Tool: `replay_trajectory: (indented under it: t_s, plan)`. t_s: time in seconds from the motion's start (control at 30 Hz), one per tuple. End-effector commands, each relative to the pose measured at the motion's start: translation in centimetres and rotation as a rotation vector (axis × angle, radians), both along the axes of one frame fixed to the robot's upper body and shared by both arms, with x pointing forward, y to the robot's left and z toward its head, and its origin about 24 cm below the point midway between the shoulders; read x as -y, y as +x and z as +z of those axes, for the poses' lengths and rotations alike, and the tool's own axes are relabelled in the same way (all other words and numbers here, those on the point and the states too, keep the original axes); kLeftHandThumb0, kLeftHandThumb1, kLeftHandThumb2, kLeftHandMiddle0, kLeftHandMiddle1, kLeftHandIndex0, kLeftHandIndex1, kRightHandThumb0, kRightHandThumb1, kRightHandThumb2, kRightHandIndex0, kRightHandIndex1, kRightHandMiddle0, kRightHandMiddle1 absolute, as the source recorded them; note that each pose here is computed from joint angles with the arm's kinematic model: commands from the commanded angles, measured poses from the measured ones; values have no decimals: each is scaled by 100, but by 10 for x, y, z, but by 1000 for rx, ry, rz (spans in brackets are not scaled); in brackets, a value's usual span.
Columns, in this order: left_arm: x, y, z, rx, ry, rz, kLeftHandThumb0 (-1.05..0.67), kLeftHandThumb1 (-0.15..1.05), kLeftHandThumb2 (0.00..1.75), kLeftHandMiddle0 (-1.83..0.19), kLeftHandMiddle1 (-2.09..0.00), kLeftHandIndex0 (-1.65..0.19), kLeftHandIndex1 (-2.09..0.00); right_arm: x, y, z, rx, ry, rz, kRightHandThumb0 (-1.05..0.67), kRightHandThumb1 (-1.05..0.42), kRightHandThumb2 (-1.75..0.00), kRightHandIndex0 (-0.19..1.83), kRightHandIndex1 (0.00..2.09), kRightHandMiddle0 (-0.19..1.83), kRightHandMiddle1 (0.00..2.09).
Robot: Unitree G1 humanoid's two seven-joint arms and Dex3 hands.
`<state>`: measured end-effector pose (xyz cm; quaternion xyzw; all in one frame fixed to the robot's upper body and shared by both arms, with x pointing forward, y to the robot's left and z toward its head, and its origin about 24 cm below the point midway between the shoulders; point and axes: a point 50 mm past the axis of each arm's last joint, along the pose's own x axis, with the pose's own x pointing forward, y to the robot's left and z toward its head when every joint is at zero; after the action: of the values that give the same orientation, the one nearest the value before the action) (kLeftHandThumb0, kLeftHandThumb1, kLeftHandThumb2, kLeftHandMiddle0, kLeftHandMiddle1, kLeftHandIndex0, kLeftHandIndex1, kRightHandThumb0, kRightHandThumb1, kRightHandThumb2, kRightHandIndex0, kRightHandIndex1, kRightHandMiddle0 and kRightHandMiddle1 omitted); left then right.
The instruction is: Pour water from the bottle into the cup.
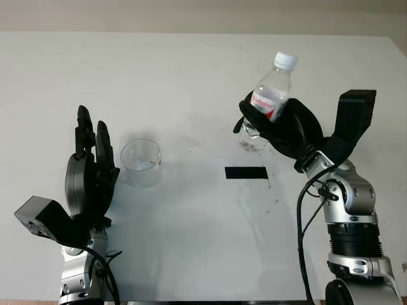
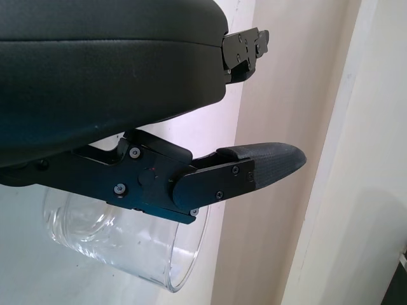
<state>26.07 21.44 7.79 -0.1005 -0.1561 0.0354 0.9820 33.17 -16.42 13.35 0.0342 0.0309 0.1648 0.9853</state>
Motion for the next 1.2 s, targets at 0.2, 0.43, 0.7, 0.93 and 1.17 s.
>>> replay_trajectory:
  t_s: [0.2, 0.43, 0.7, 0.93, 1.17]
  plan:
    - [-5, -6, -10, -37, 3, 22, -69, 105, 61, 15, -6, 19, -2, -7, -11, -11, 23, -71, 0, -37, -105, -50, 147, 209, 112, 209]
    - [-5, -6, -8, -28, -3, 13, -68, 105, 62, 17, -5, 19, -1, -8, -18, -26, -23, -66, -1, -38, -105, -51, 147, 209, 112, 209]
    - [-6, -4, -7, -29, -2, 11, -67, 105, 62, 16, -6, 19, -1, -8, -21, -38, -61, -25, 3, -41, -105, -49, 145, 209, 109, 209]
    - [-8, -4, -6, -26, -4, 5, -66, 105, 63, 17, -5, 19, 0, -10, -21, -48, -65, -12, 6, -42, -105, -50, 144, 209, 106, 209]
    - [-10, -4, -5, -21, 6, 0, -65, 105, 64, 19, -5, 19, 0, -9, -22, -54, 1, -68, 47, -49, -105, -41, 120, 209, 90, 209]
